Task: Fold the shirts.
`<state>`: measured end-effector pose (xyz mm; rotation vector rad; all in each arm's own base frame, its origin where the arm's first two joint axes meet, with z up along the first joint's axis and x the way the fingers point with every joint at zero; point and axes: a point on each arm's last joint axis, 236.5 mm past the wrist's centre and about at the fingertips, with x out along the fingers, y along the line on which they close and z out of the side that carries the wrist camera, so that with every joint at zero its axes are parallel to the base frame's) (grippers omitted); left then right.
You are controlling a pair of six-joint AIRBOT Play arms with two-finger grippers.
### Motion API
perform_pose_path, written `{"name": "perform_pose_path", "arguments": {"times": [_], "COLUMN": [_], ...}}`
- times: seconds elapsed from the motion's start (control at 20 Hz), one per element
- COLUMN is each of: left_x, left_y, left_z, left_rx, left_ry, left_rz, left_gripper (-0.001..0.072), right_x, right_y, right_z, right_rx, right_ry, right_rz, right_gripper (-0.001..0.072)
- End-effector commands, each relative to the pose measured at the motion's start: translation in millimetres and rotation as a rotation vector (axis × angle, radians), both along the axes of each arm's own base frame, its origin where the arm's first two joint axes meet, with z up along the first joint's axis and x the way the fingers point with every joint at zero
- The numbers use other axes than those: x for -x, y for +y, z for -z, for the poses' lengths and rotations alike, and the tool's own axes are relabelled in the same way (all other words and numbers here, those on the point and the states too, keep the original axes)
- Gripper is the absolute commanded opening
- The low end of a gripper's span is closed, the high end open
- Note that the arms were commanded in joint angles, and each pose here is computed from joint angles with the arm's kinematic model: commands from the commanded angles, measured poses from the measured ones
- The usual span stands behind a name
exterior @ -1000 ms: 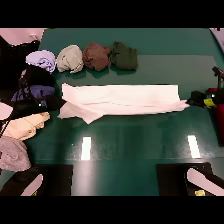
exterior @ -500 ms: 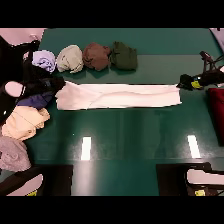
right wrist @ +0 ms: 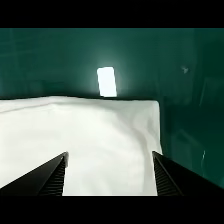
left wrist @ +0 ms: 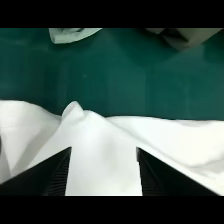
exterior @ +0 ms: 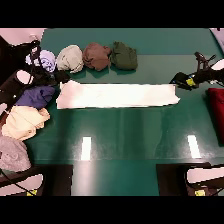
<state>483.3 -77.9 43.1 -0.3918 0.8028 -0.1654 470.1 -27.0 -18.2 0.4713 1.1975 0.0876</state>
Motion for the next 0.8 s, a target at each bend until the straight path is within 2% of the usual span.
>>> {"name": "perform_pose_path", "arguments": {"times": [0.0,0.15,0.2,0.25,0.3,0.55,0.75], "left_x": [20,46,53,59,64,77,77], "left_y": [4,-10,-13,-14,-16,-22,-25], "left_z": [6,12,15,17,19,22,20], "left_rx": [-0.001,-0.011,-0.005,-0.007,-0.016,0.006,0.023], "left_ry": [0.129,0.224,0.253,0.275,0.29,0.342,0.339], "left_rz": [0.046,0.154,0.17,0.188,0.215,0.243,0.242], "left_gripper": [0.0497,0.0495,0.0348,0.011,0.0031,0.0031,0.0031], "right_x": [20,49,55,57,55,45,35], "right_y": [-16,-36,-36,-34,-32,-8,15], "right_z": [-8,2,7,12,19,49,62], "right_rx": [-0.046,-0.107,-0.155,-0.209,-0.251,-0.393,-0.398], "right_ry": [0.069,0.172,0.194,0.208,0.216,0.239,0.233], "right_rz": [-0.023,-0.023,-0.031,-0.033,-0.028,-0.047,-0.087], "right_gripper": [0.0604,0.0603,0.0604,0.0603,0.0604,0.0604,0.0593]}}
